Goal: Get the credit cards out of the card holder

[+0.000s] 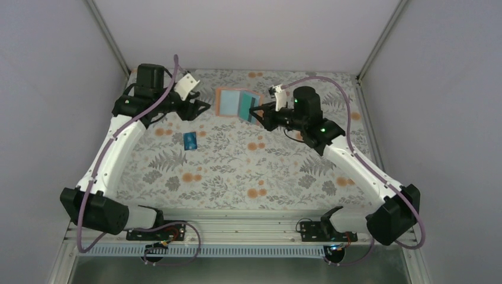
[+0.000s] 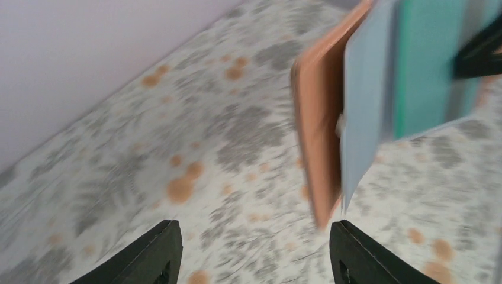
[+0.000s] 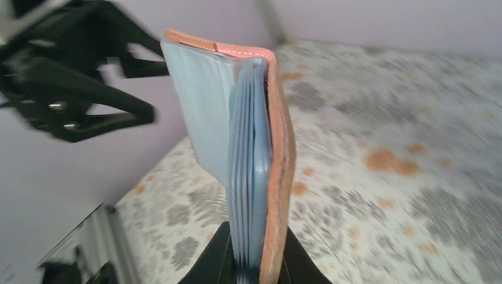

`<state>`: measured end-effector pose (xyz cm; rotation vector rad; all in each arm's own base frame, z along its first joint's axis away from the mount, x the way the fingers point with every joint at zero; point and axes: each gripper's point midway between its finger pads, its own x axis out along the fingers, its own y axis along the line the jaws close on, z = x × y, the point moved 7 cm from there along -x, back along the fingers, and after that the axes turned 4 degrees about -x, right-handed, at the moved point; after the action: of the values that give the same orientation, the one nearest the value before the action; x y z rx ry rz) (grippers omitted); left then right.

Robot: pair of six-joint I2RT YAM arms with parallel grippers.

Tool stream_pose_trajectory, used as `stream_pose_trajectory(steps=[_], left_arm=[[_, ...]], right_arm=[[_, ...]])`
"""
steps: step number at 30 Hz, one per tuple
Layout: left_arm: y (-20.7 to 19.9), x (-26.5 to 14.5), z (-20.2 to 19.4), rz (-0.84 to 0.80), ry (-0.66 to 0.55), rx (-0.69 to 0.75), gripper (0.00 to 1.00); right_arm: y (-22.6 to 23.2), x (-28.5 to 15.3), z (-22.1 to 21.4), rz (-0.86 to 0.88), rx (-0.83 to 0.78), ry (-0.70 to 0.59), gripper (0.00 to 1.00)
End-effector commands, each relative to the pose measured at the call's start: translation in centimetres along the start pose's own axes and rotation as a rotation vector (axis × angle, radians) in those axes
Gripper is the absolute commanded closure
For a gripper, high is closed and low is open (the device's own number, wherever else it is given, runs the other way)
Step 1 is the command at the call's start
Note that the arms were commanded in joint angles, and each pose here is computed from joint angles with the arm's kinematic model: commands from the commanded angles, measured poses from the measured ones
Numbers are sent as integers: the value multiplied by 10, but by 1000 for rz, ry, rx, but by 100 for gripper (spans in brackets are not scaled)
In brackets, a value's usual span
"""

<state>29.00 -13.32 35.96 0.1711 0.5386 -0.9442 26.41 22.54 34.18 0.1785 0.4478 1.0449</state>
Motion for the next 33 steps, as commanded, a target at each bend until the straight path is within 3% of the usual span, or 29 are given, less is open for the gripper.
stream_pose_trajectory(steps=[1, 5, 14, 18, 25, 33], left_arm=[[52, -1, -17, 291, 42, -39, 35], [56, -10, -14, 356, 32, -7, 34], [-51, 26, -1, -198, 14, 55, 33], [-65, 37, 15, -394, -7, -17, 40], [-54, 54, 16, -380, 1, -52, 43], [-57, 28, 25, -268, -54, 16, 45]], right_arm=[[-46, 1, -22, -385, 251, 73, 96], [-61, 8, -35, -512, 278, 122, 96], [-40, 37, -28, -396, 213, 136, 96], [-22, 40, -16, -250, 159, 106, 96], [18, 27, -2, 63, 45, 34, 96], [44, 3, 7, 200, -73, -30, 96]])
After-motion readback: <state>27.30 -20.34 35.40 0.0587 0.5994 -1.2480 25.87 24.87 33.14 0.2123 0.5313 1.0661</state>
